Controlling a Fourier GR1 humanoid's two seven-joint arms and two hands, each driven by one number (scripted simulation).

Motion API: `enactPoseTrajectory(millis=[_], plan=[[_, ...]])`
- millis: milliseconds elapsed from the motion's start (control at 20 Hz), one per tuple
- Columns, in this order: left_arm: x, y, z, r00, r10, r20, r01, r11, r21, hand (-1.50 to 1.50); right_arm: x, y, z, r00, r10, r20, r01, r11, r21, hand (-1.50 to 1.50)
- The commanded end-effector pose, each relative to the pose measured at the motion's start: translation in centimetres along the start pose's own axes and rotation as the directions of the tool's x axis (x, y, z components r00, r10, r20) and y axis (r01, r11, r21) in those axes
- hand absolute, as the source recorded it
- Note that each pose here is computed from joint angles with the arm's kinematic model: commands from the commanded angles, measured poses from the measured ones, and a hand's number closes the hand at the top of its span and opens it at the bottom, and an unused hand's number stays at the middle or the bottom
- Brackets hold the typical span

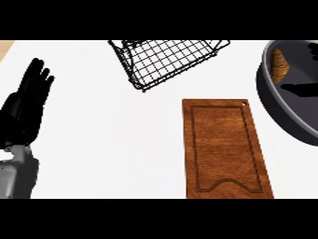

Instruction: Pick the croissant from the cutting board and place it in the pot

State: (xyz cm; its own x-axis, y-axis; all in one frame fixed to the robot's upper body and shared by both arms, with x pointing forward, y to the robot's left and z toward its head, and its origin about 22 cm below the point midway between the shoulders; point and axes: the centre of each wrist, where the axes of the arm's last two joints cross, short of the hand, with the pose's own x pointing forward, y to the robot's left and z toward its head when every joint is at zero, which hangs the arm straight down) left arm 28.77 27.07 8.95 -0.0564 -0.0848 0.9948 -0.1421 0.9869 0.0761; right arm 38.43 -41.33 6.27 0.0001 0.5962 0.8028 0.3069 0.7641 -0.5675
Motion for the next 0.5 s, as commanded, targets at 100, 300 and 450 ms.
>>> enactPoseTrajectory(millis=[100, 300, 450], plan=[[-0.9, -1.2, -0.8, 1.000, 0.011, 0.003, -0.011, 1.000, -0.002, 0.00, -1.7, -1.1, 0.6, 0.970, -0.239, 0.051, 0.243, 0.966, -0.092, -1.50], [-0.8, -0.8, 0.6, 1.000, -0.006, -0.003, 0.006, 1.000, -0.014, 0.00, -3.8, -6.5, 1.9, 0.949, -0.314, 0.028, 0.315, 0.942, -0.117, -1.50], [-0.6, -1.2, -1.2, 1.000, -0.011, 0.008, 0.011, 1.000, -0.002, 0.00, -3.8, -10.5, 2.2, 0.940, -0.337, 0.052, 0.341, 0.934, -0.103, -1.50]])
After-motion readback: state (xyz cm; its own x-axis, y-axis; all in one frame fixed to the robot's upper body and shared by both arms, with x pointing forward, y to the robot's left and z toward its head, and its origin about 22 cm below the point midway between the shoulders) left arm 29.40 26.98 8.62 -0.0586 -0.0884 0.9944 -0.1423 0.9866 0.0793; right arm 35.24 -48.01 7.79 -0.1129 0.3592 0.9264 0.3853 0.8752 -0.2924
